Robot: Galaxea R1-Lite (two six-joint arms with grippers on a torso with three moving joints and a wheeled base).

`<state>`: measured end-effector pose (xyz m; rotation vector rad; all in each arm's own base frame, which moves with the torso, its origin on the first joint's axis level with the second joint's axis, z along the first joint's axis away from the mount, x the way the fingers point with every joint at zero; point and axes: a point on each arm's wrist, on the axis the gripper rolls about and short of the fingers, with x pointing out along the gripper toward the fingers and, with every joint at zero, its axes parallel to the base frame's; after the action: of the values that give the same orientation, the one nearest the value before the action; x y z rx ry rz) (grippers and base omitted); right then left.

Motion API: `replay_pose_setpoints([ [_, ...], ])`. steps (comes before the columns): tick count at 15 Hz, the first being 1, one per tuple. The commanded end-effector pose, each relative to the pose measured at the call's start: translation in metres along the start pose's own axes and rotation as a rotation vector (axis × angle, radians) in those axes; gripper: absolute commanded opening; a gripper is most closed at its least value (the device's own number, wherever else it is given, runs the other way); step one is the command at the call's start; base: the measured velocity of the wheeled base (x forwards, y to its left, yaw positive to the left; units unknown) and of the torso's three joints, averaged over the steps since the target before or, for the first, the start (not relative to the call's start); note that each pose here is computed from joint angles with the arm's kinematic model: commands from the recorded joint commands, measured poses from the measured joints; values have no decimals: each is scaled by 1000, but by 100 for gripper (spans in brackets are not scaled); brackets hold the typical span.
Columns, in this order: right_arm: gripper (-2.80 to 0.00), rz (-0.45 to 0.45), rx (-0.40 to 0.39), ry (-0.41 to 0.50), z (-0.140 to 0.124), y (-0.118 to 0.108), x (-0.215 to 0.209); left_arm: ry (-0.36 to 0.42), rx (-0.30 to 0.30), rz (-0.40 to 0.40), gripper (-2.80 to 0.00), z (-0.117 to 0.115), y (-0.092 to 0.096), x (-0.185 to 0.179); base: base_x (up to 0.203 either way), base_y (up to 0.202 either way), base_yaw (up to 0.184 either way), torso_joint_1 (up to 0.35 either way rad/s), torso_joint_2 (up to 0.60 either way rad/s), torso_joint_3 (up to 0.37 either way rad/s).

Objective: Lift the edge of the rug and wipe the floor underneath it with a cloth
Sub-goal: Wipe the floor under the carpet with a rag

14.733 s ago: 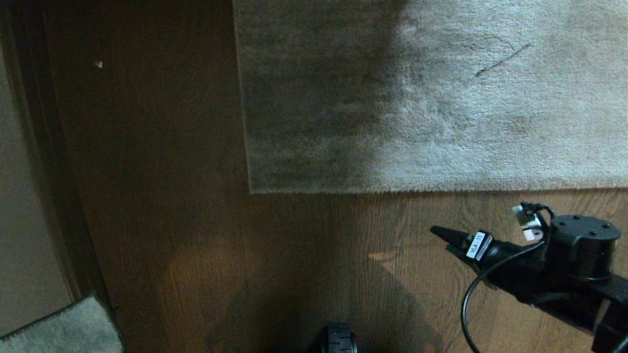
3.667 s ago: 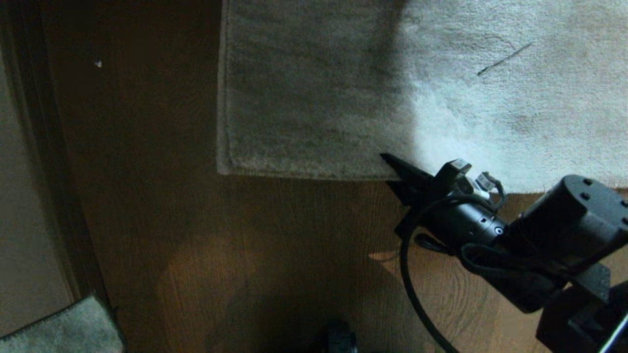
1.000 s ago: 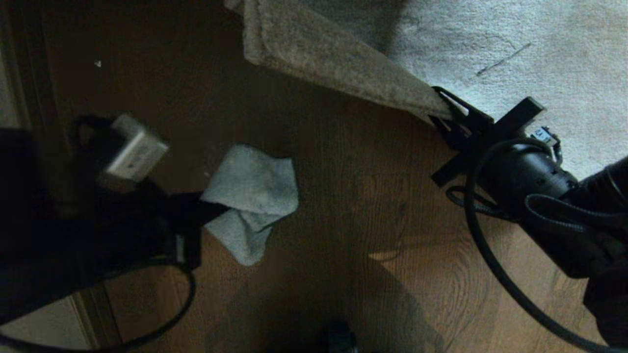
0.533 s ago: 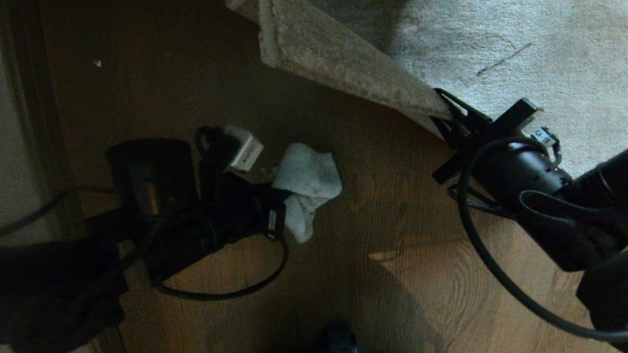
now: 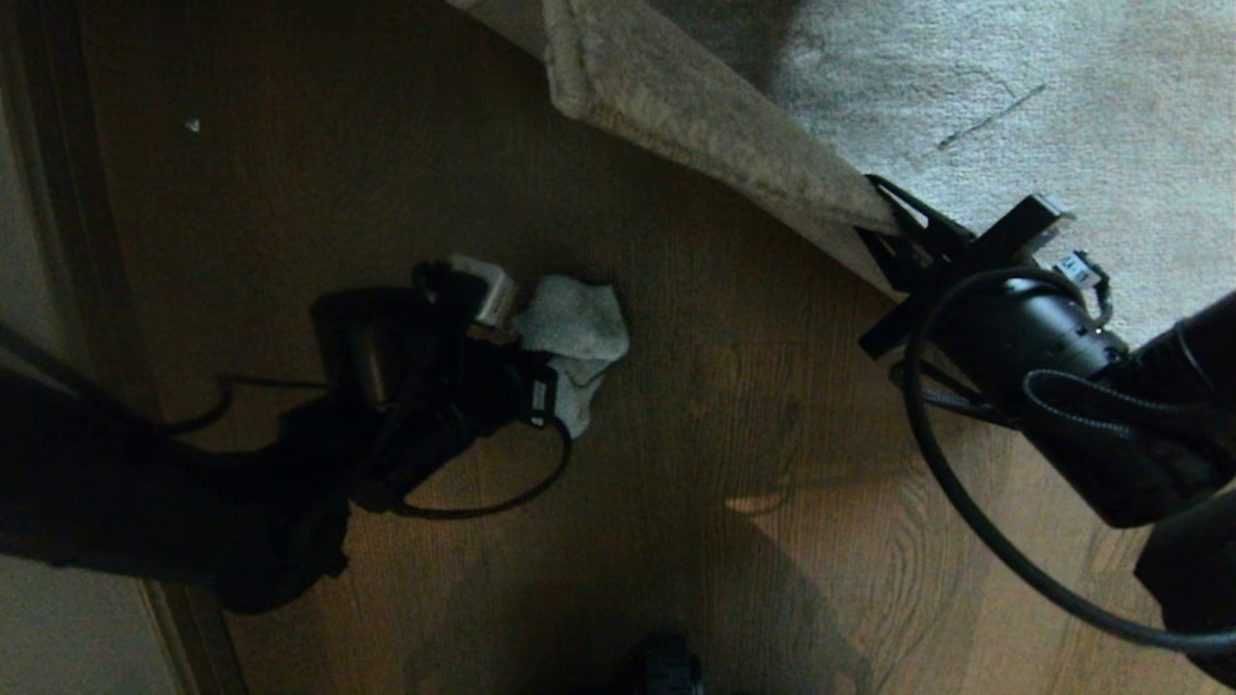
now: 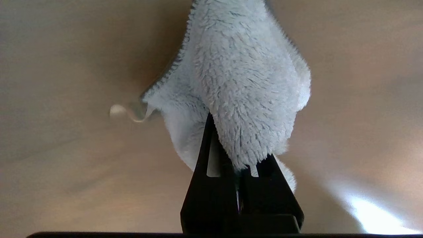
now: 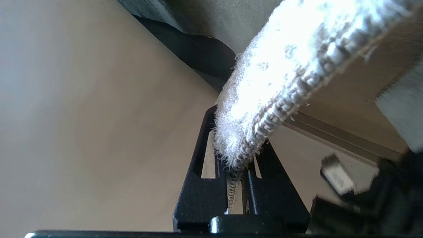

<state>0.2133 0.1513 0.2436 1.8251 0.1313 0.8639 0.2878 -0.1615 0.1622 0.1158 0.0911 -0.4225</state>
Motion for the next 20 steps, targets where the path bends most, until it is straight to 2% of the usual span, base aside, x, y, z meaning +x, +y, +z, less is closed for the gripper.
replay_pose_setpoints([
  [1, -280, 39, 11, 5, 0, 2, 1, 3, 31, 113, -280, -4, 36, 3, 0, 0, 0, 0, 0, 0],
  [3, -280, 37, 11, 5, 0, 1, 1, -40, 35, 190, -280, 4, 60, -3, 0, 0, 0, 0, 0, 0],
  [9, -280, 33, 12, 4, 0, 0, 1, -115, 50, 372, -280, 27, 112, -38, 0, 0, 0, 0, 0, 0],
  [11, -280, 34, 13, 5, 0, 0, 1, -127, 63, 401, -280, 32, 117, -55, 0, 0, 0, 0, 0, 0],
  [13, -280, 38, 12, 5, 0, 2, 1, -106, 64, 376, -280, 27, 106, -72, 0, 0, 0, 0, 0, 0],
  [14, -280, 41, 12, 7, -1, 3, 0, -101, 66, 329, -280, 24, 92, -78, 0, 0, 0, 0, 0, 0],
  [18, -280, 52, 12, 8, -1, 6, 0, -98, 81, 54, -280, 19, 17, -89, 0, 0, 0, 0, 0, 0],
  [20, -280, 54, 10, 8, -1, 7, 0, -73, 94, -66, -280, 11, -23, -94, 0, 0, 0, 0, 0, 0],
])
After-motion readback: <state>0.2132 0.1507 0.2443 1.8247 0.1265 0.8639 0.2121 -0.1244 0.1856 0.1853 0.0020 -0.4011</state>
